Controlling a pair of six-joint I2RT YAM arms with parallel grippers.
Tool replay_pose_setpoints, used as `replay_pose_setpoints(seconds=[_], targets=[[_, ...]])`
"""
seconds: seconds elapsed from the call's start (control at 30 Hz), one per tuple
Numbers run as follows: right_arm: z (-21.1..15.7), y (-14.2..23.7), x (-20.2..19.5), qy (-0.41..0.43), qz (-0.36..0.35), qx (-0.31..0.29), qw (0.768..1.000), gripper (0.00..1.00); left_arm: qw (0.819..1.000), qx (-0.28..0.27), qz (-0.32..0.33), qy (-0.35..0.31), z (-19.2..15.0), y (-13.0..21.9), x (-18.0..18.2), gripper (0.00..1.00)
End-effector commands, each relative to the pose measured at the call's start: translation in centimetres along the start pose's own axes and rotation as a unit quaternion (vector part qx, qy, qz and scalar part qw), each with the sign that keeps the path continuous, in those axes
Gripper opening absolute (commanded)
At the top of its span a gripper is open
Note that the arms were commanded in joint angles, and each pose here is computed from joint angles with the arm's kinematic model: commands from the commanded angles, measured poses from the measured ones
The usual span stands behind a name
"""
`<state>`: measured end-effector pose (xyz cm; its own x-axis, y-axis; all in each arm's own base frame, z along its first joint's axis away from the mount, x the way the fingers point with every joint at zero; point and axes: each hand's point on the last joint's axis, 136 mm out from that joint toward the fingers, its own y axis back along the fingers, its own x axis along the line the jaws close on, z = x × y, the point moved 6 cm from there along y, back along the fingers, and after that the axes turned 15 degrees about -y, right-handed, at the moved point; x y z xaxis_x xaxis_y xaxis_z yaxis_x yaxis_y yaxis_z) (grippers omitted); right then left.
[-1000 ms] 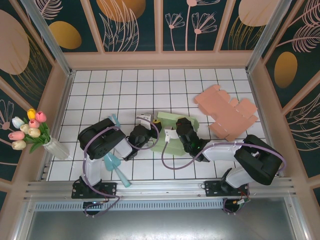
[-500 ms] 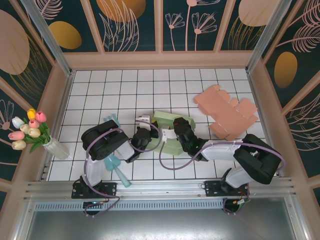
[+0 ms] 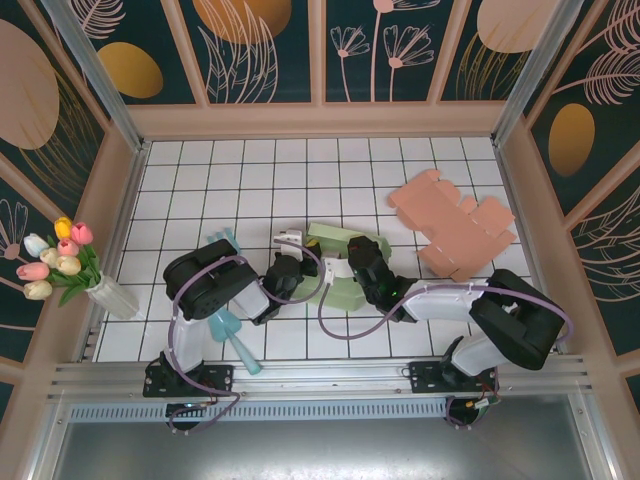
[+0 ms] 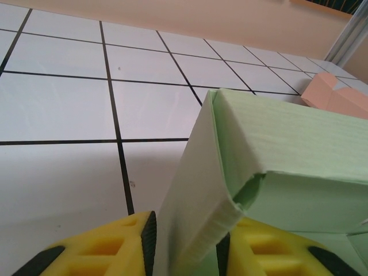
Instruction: Fold the paper box
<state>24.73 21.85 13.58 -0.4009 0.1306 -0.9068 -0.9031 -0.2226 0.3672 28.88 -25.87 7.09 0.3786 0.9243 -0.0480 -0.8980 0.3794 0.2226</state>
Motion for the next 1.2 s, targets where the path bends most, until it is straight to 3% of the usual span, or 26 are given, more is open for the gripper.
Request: replay_pose_setpoints(seconds=[0.0, 0.3, 0.37, 0.47, 0.63, 0.77, 0.93, 1.17], targets=[[0.1, 0.6, 2.5, 0.025, 0.063, -0.021, 0.997, 0.0, 1.0, -0.003, 0.0, 0.004, -0.1, -0.7, 0.1, 0.36], [0.3, 0.5, 2.7, 0.025, 0.065, -0.024, 0.997, 0.0, 0.999, 0.009, 0.038, -0.021, -0.8, -2.3, 0.6, 0.3], [0.2, 0.5, 2.7, 0.025, 0.065, -0.022, 0.997, 0.0, 0.998, 0.013, 0.049, -0.025, -0.9, -2.6, 0.7, 0.17], [0.2, 0.5, 2.5, 0.022, 0.059, -0.019, 0.998, 0.0, 0.991, 0.03, 0.127, -0.026, -1.2, -2.7, 2.3, 0.0], [0.2, 0.3, 2.0, 0.015, 0.052, -0.016, 0.998, 0.0, 0.983, 0.029, 0.176, -0.044, -1.0, -1.7, 3.6, 0.0], [0.2, 0.2, 2.0, 0.01, 0.052, -0.015, 0.998, 0.0, 0.985, 0.031, 0.163, -0.048, -0.9, -1.5, 3.4, 0.0], [0.4, 0.2, 1.8, -0.008, 0.056, -0.015, 0.998, 0.0, 0.992, 0.027, 0.116, -0.041, -1.0, -1.2, 2.7, 0.29], [0.2, 0.3, 1.9, -0.004, 0.061, -0.012, 0.998, 0.0, 0.994, 0.033, 0.1, -0.044, -1.9, -1.2, 2.7, 0.36]])
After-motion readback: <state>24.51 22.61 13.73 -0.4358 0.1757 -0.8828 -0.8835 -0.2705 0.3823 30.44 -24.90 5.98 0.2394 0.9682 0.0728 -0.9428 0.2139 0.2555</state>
